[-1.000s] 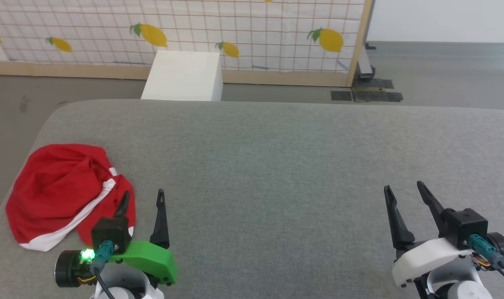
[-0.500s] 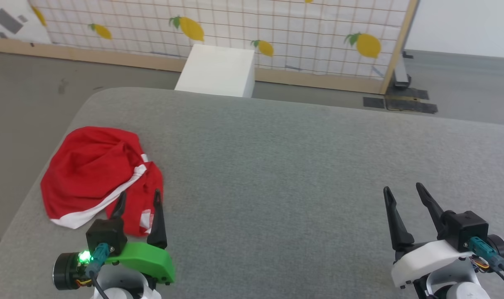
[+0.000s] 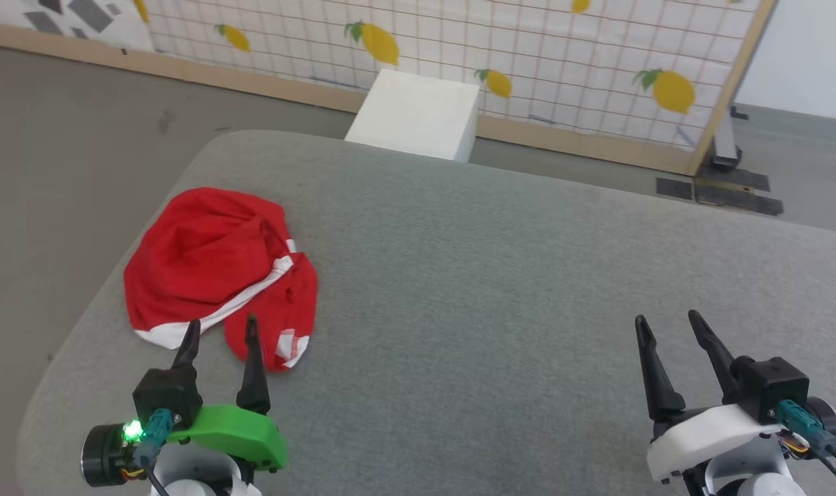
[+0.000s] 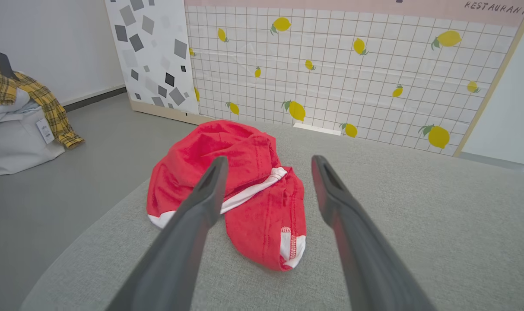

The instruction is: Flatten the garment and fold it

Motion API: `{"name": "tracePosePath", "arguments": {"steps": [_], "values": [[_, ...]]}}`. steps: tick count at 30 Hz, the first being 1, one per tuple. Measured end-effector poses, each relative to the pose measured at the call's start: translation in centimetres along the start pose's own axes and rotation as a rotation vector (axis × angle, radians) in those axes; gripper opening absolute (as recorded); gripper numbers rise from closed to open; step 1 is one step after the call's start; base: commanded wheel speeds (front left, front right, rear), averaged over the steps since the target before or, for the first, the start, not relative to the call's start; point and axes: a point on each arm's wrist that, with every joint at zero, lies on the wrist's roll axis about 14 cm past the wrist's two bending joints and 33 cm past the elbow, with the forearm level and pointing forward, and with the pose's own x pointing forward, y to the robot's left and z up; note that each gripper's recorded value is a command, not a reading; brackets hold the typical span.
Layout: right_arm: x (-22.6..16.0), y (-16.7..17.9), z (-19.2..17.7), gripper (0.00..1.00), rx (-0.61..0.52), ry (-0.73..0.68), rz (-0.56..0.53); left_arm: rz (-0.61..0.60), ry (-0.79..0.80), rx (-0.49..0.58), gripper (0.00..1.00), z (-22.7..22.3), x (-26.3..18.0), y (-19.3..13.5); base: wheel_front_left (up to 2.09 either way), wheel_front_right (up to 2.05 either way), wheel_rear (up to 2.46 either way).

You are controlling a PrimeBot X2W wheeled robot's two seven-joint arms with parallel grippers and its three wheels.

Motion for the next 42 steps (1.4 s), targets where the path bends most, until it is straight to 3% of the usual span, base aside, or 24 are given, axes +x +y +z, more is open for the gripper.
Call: {"name": "tracePosePath", "arguments": {"steps": [19,42], "values": [[1.7,3.9,-1.1,1.00,0.039,0.010,0.118,0.150,-0.015,-0.012,1.00,0.0,-3.2,4.8,0.00,0.00,0.00],[3.1,6.5,-2.9,1.00,0.074,0.039,0.195,0.248,0.011,-0.057,1.00,-0.9,-4.1,7.9,0.00,0.00,0.00]]}}
